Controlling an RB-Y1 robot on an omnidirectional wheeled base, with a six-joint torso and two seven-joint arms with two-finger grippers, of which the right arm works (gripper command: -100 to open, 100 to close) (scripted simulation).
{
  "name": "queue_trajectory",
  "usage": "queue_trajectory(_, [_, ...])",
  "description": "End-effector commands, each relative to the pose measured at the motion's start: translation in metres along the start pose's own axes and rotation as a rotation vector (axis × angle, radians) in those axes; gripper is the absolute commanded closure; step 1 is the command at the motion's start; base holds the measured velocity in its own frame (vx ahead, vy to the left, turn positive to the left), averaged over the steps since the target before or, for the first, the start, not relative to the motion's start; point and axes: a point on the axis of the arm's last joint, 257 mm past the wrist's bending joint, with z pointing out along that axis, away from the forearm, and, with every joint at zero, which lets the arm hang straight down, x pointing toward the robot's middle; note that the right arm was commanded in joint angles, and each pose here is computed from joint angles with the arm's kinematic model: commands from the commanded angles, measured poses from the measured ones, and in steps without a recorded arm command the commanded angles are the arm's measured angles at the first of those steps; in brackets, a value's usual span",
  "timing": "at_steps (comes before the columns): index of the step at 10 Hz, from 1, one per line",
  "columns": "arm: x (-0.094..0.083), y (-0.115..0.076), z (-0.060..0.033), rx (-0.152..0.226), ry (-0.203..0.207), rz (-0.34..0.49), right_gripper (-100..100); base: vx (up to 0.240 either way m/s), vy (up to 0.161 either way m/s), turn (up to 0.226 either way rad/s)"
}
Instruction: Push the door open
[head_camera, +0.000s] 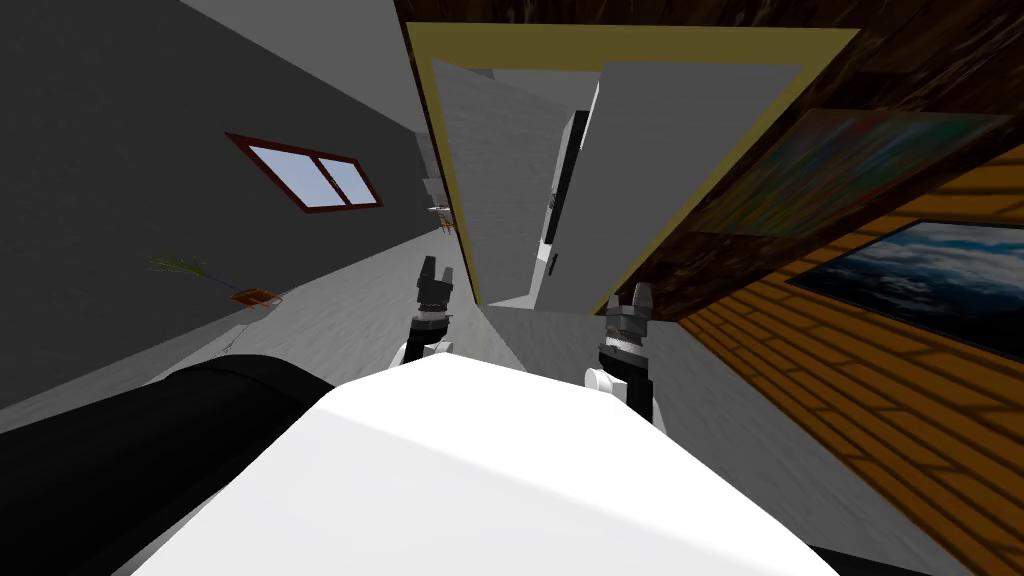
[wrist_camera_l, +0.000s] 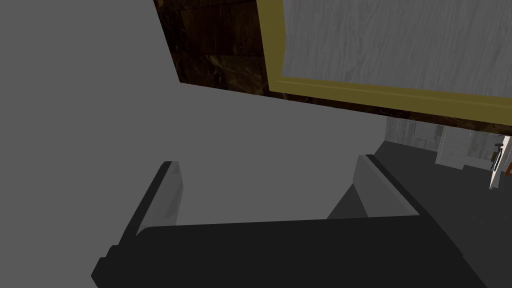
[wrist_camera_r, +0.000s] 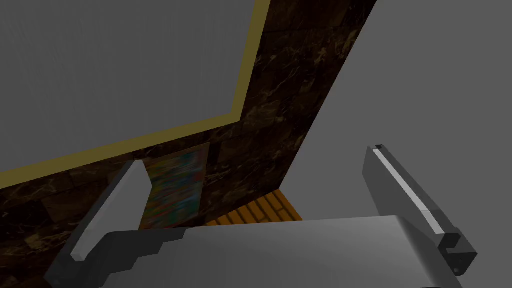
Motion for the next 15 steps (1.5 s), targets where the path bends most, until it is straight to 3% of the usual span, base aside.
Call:
queue_trajectory(1, [0.004, -0.008, -0.0019, 0.009, 0.005, 0.049, -100, 0.108, -0.001, 0.058])
queue_trajectory(15, [0.034, -0.082, -0.0258, 0.108, -0.001, 0.476, -100, 0.113, -0.038, 0.062])
